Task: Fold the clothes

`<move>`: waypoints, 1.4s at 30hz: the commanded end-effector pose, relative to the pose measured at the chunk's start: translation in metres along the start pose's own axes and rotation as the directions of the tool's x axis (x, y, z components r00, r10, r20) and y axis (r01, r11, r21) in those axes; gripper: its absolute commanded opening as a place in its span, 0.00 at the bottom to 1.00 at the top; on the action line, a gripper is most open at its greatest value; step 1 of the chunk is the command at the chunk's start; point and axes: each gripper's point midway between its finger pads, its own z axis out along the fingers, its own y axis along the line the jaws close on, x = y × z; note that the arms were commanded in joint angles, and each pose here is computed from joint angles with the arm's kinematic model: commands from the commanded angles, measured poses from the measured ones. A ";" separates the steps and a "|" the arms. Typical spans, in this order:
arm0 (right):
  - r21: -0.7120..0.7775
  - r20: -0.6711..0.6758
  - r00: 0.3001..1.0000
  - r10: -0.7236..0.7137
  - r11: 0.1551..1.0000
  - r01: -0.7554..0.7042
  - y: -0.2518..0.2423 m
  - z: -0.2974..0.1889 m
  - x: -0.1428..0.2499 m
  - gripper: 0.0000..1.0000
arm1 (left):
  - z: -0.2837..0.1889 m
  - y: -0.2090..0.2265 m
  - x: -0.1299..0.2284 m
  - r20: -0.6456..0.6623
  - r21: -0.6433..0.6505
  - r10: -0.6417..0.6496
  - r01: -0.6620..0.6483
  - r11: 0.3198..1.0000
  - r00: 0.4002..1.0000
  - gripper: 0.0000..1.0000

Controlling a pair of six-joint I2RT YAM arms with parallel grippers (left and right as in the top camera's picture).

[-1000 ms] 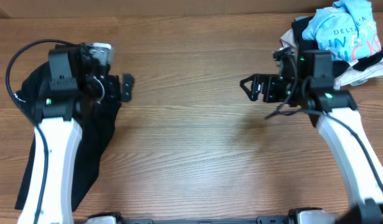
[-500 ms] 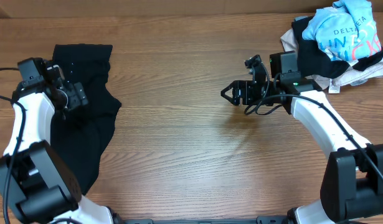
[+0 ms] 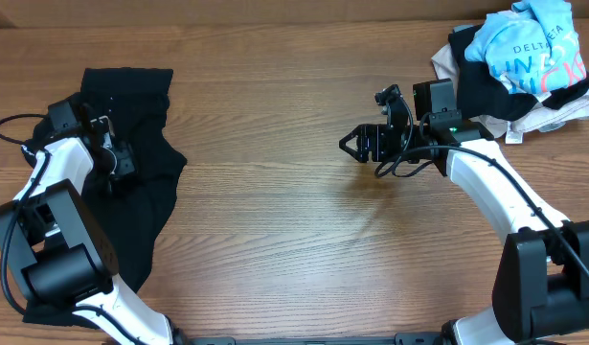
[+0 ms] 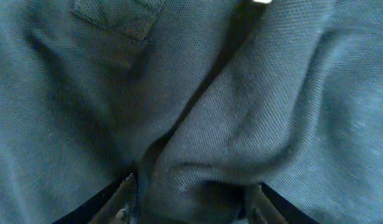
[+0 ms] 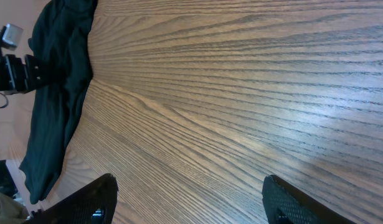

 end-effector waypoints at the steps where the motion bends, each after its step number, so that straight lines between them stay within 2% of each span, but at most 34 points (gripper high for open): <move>1: -0.003 0.014 1.000 -0.016 1.000 0.016 0.003 -0.001 -0.007 0.79 | 0.002 0.002 -0.009 0.020 -0.017 0.013 -0.013 1.000 1.000 0.59; 4: -0.003 0.014 1.000 -0.016 1.000 0.016 0.003 -0.001 -0.007 0.79 | 0.002 0.001 -0.011 0.030 -0.017 0.013 -0.013 1.000 0.999 0.56; 7: -0.003 0.014 1.000 -0.016 1.000 0.017 0.003 -0.001 -0.007 0.78 | 0.002 -0.001 -0.013 0.039 0.000 0.010 -0.010 1.000 0.999 0.46; 12: 0.016 0.017 1.000 -0.016 1.000 0.016 0.000 -0.001 -0.008 0.79 | -0.005 -0.026 -0.027 0.080 0.139 -0.005 -0.006 0.990 0.997 0.30; 21: 0.010 0.016 1.000 -0.016 1.000 0.015 0.001 -0.001 -0.008 0.79 | -0.020 -0.036 -0.042 0.090 0.110 0.011 -0.021 0.994 0.996 0.05; 25: -0.005 0.013 1.000 -0.016 1.000 0.016 0.003 -0.001 -0.007 0.79 | -0.049 -0.042 -0.064 0.100 0.107 -0.041 0.030 0.994 0.994 0.04; 28: -0.054 0.009 1.000 -0.019 0.998 0.020 0.012 -0.001 -0.007 0.81 | -0.080 -0.058 -0.082 0.118 0.147 -0.039 0.022 0.989 0.992 0.04; 35: -0.084 0.006 0.999 -0.050 0.995 0.051 0.024 0.004 -0.006 0.82 | -0.181 -0.131 -0.121 0.236 0.342 0.036 -0.118 0.932 0.971 0.04; 36: -0.096 0.008 0.997 -0.076 0.992 0.077 0.033 0.008 -0.006 0.82 | -0.212 -0.155 -0.125 0.280 0.367 0.071 -0.175 0.913 0.957 0.04; 42: -0.159 0.046 0.978 -0.204 0.965 0.209 0.078 0.027 -0.008 0.82 | -0.289 -0.211 -0.128 0.430 0.333 0.151 -0.312 0.890 0.890 0.04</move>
